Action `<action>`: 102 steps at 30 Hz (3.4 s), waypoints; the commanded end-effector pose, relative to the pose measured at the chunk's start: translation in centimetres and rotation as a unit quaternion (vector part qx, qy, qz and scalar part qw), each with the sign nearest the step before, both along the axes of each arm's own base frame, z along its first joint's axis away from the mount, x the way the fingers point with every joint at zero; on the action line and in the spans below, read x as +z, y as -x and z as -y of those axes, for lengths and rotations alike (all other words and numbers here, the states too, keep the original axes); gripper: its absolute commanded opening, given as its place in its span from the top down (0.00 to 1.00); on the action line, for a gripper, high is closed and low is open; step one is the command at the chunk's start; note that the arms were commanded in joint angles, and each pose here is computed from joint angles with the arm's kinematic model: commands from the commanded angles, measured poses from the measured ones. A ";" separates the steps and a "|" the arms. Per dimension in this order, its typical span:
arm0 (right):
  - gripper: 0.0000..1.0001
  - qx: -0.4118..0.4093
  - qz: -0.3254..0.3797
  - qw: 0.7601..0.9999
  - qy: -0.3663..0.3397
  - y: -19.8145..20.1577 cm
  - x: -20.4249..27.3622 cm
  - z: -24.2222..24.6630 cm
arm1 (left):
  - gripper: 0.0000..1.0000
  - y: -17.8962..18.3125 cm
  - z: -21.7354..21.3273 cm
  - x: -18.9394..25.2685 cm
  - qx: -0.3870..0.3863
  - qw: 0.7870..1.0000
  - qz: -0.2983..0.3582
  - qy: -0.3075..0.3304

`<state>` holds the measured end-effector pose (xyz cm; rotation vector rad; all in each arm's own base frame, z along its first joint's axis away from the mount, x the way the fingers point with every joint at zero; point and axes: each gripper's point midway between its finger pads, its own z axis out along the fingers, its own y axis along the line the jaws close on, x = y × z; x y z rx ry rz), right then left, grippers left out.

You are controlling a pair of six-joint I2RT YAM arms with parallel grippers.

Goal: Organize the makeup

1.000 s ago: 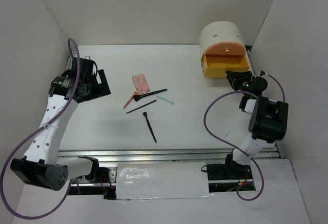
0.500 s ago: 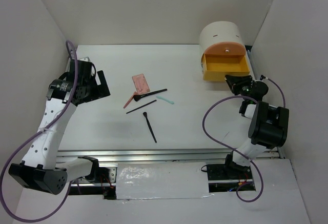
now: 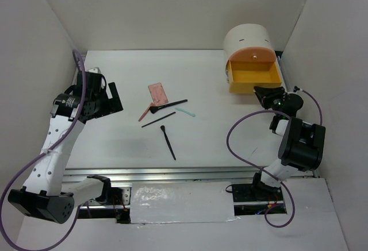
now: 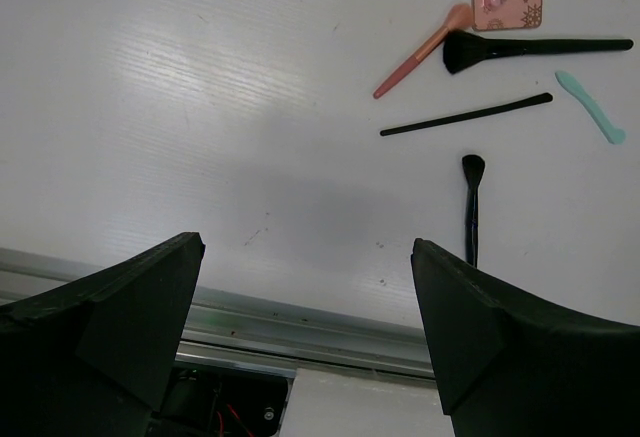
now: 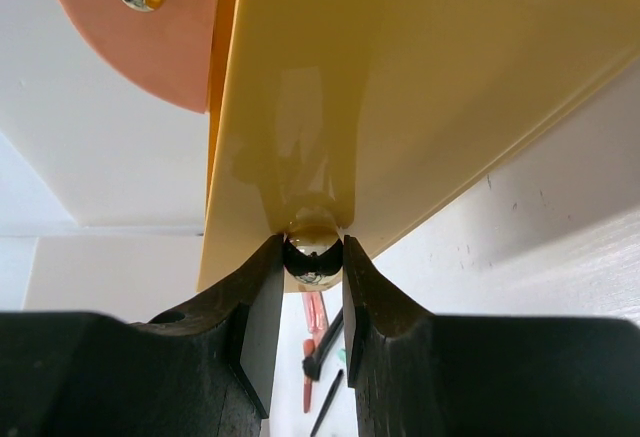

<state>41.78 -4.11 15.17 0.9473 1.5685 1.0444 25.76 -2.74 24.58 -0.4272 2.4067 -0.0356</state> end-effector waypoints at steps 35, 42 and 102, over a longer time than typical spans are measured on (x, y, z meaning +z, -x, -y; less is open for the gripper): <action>0.00 0.148 0.016 0.949 0.278 3.7 10.9 -16.4 | 0.01 -1.4 1.2 -1.3 0.005 0.999 -0.009 0.033; 0.04 0.317 -0.136 0.814 0.468 10.1 3.1 -32.0 | 0.01 -1.3 0.0 -2.6 0.065 0.996 -0.054 0.015; 1.00 -0.273 -0.194 0.942 -0.013 -1.5 14.4 -5.8 | 0.01 -0.6 0.0 -1.4 0.027 0.998 -0.024 0.046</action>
